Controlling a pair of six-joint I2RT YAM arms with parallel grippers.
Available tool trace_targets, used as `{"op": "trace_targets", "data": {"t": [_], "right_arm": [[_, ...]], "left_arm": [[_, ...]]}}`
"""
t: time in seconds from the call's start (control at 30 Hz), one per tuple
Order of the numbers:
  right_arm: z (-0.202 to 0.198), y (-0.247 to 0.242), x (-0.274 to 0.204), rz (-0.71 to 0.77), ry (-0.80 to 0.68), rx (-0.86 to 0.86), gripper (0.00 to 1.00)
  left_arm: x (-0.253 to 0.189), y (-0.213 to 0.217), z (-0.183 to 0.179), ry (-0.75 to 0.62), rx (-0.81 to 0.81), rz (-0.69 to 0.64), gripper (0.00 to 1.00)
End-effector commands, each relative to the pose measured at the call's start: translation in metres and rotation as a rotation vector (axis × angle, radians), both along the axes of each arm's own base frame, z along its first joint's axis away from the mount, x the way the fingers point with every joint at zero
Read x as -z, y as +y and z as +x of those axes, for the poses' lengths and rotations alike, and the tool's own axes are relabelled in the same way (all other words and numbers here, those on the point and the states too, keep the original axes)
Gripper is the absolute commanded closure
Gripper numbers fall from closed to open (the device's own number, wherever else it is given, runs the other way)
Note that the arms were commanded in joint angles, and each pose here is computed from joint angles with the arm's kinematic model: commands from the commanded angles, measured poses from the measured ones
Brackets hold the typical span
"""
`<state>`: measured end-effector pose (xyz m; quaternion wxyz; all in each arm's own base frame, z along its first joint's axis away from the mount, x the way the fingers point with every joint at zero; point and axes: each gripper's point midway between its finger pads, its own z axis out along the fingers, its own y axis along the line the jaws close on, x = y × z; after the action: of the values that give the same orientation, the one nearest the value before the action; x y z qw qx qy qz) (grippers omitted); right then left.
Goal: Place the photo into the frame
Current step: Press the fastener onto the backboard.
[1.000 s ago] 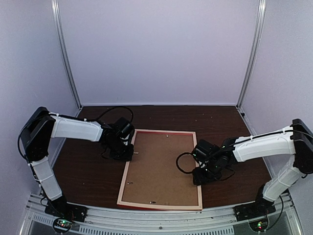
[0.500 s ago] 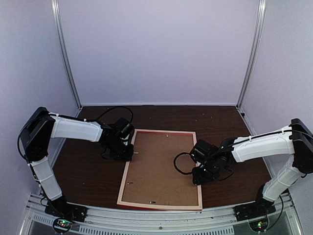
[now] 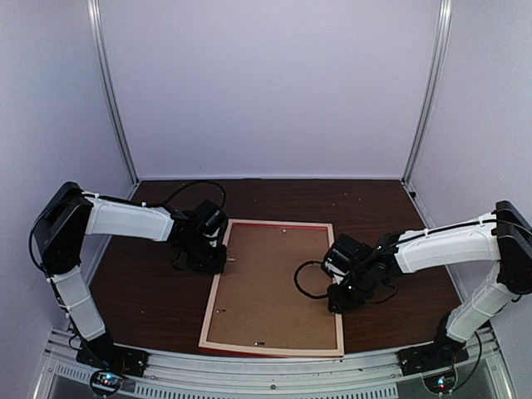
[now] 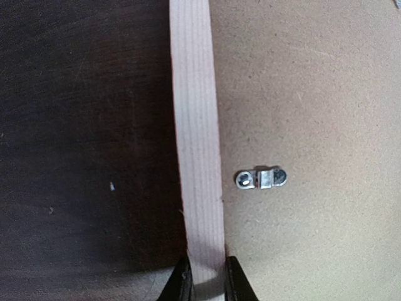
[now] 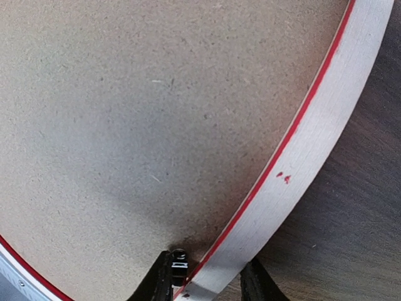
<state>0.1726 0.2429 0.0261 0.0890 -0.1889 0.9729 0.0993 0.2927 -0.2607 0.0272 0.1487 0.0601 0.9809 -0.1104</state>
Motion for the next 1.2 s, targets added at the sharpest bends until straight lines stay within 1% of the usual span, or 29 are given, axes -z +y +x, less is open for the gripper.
{"op": "trace_targets", "data": {"t": [0.0,0.07,0.1,0.17,0.27,0.37,0.6,0.93,1.17], "right_arm": [[-0.008,-0.003,0.01,-0.01,0.038,-0.099,0.68],[-0.008,0.001,0.008,0.026,0.048,-0.08,0.63],[-0.007,0.003,0.006,0.049,0.058,-0.067,0.58],[-0.004,0.005,0.002,0.086,0.062,-0.034,0.51],[0.004,0.003,-0.004,0.136,0.068,0.026,0.47],[0.011,-0.002,-0.008,0.158,0.07,0.074,0.47],[0.02,-0.015,-0.005,0.138,0.078,0.136,0.52],[0.016,-0.023,0.001,0.059,0.099,0.108,0.53],[0.01,-0.029,0.004,-0.062,0.128,0.114,0.52]], "left_arm": [[0.001,0.005,-0.001,-0.012,0.008,0.016,0.86],[0.001,0.005,-0.001,-0.012,0.008,0.016,0.86],[0.001,0.004,-0.001,-0.014,0.009,0.015,0.86],[0.001,0.004,-0.001,-0.013,0.009,0.015,0.86],[0.0,0.004,0.0,-0.016,0.008,0.015,0.86],[0.001,0.004,0.0,-0.014,0.008,0.016,0.86],[0.0,0.002,0.001,-0.015,0.011,0.013,0.86],[0.001,0.003,0.001,-0.013,0.01,0.016,0.86],[0.002,0.004,0.001,-0.013,0.006,0.018,0.86]]}}
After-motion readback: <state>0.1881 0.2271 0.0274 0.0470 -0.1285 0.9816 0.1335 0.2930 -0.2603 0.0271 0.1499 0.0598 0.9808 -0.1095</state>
